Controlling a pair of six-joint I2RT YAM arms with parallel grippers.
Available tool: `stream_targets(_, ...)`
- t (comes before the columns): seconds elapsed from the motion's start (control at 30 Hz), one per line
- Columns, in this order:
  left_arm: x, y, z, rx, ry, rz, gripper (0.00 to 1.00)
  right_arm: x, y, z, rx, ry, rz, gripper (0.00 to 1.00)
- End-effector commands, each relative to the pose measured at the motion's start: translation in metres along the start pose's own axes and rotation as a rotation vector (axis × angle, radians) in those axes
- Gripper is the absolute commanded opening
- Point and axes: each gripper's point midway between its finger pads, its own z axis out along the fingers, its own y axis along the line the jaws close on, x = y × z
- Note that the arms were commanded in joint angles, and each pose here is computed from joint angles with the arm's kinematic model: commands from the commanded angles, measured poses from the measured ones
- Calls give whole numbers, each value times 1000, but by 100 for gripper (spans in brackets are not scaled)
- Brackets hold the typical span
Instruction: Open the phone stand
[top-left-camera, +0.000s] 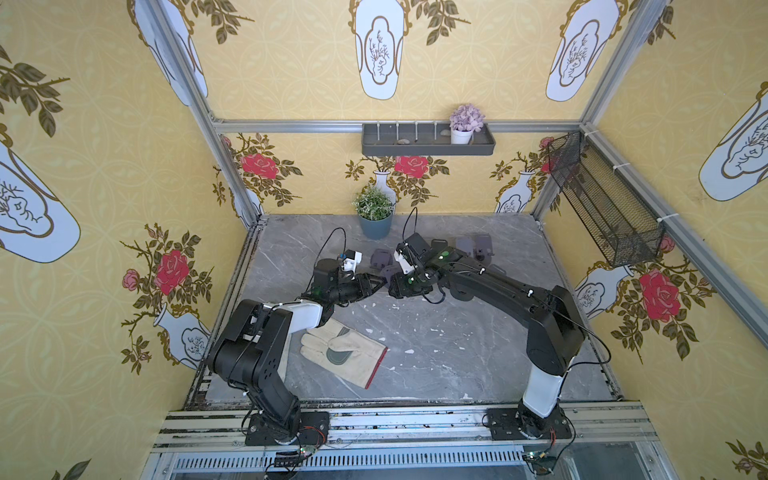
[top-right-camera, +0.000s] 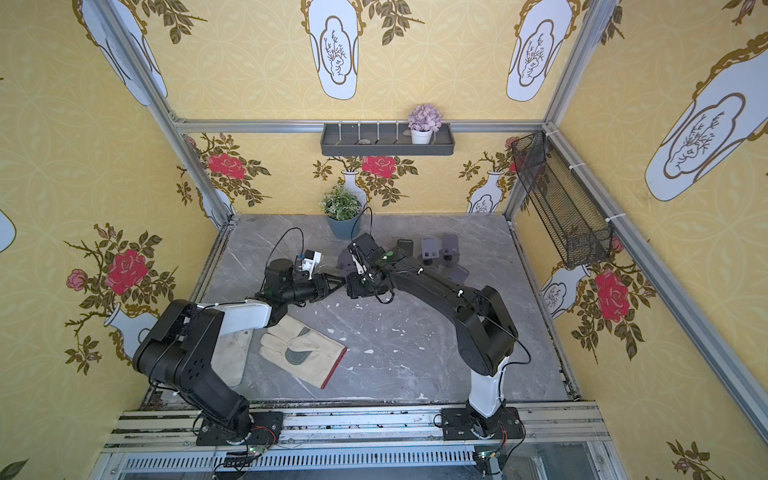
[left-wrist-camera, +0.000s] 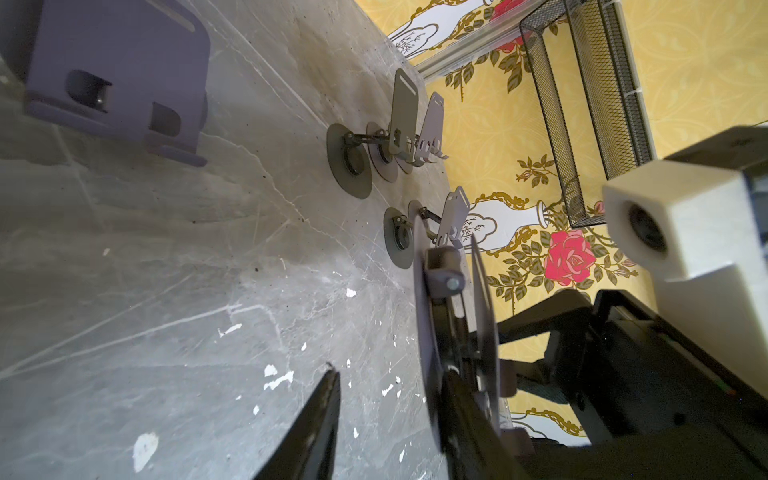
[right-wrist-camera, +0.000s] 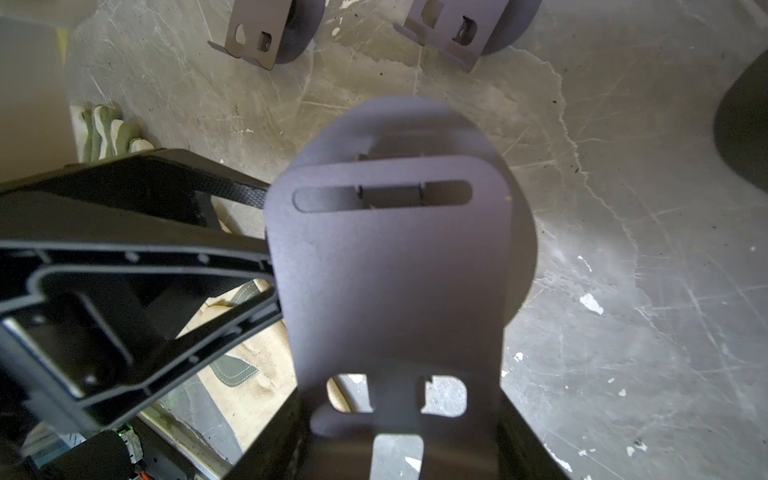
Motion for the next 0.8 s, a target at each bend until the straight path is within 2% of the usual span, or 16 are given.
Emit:
stream_targets(0.0,-1,-3,2,27,2,6,41,-13,14,-4,-45,-49,-21,54)
stream_targets(0.17,0,-5,3,51,9,-1,40,-17,22,-5,-67,-66,-34,54)
stream_targets(0.27,0,-9,4,78,14,-2,35,-20,24,-3,-73,-65,-40,54)
stream_targets(0.33,0,-11,4,89,19,-5,30,-23,26,-1,-73,-62,-46,54)
stream_targets(0.43,1,-12,6,99,31,-9,14,-27,27,1,-72,-65,-45,54)
stream_targets(0.53,1,-13,6,103,37,-6,2,-28,27,4,-70,-62,-45,54)
stream_targets(0.67,2,-12,6,80,54,13,0,-27,26,8,-67,-56,-44,54)
stream_targets(0.77,3,-4,6,18,77,43,0,-26,24,9,-62,-52,-41,54)
